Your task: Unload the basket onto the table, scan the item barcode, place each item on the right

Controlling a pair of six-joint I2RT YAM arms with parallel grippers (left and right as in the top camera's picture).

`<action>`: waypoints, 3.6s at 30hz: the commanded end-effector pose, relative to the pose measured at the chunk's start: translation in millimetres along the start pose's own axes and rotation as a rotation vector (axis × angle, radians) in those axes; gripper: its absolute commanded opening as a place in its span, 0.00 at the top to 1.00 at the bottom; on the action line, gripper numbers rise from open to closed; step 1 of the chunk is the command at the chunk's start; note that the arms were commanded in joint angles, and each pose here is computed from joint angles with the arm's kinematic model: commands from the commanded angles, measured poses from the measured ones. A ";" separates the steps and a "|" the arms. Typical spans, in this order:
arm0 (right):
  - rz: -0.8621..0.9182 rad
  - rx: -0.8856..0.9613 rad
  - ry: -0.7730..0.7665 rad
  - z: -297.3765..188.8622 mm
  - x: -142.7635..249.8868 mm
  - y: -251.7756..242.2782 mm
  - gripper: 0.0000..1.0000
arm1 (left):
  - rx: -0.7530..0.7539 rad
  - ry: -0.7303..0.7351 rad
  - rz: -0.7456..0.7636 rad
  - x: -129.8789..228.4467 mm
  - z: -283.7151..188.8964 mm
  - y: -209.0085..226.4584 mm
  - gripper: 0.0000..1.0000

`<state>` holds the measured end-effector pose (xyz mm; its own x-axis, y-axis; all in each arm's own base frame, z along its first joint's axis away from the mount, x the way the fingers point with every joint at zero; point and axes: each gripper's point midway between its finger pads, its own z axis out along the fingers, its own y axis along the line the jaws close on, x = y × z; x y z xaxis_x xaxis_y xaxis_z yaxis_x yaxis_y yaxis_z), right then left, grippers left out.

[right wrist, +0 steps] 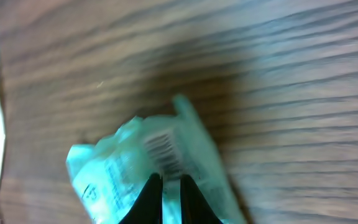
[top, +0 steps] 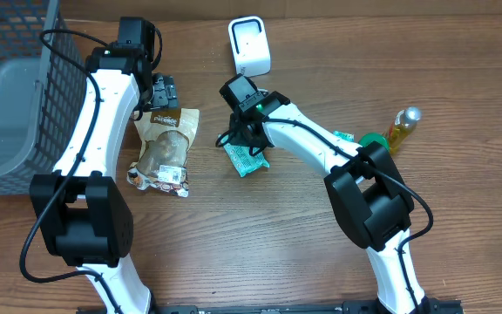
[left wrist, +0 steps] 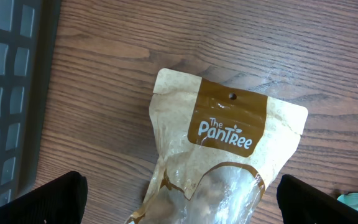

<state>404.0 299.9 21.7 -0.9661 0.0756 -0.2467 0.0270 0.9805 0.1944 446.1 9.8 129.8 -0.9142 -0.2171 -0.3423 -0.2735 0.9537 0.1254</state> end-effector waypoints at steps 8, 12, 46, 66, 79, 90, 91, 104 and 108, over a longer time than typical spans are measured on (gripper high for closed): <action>-0.405 -0.186 0.207 -4.9 46.9 18.8 0.89 | -0.005 -0.021 0.003 -4.7 -5.2 -1.2 0.00; -0.452 -0.173 0.238 -6.3 53.9 12.6 0.88 | -0.005 -0.021 0.003 -4.7 -5.2 -1.2 0.00; -0.590 -0.056 0.097 12.8 66.5 34.3 0.68 | -0.005 -0.021 0.003 -4.7 -5.2 -1.2 0.00; -0.218 -0.026 0.111 -51.1 28.9 21.2 0.17 | -0.005 -0.021 0.003 -4.7 -5.2 -1.2 0.00; 0.113 0.103 0.287 -58.5 48.2 -33.2 0.12 | -0.005 -0.021 0.003 -4.7 -5.2 -1.2 0.00; 0.157 0.119 0.298 -43.8 59.2 -38.0 0.00 | -0.005 -0.021 0.003 -4.7 -5.2 -1.2 0.00; 0.157 0.109 0.296 -43.4 58.5 -36.1 0.00 | -0.005 -0.021 0.003 -4.7 -5.2 -1.2 0.00; 0.155 0.019 0.293 -41.1 54.9 -16.4 0.19 | -0.005 -0.021 0.003 -4.7 -5.2 -1.2 0.01; 0.154 0.013 0.287 -40.6 53.3 -14.7 0.32 | -0.005 -0.021 0.003 -4.7 -5.2 -1.2 0.01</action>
<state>342.0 276.1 28.8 -0.9800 0.1796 0.0853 0.1915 0.9682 0.1611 446.0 9.8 129.7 -0.9144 -0.2168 -0.3419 -0.2731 0.9538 0.1256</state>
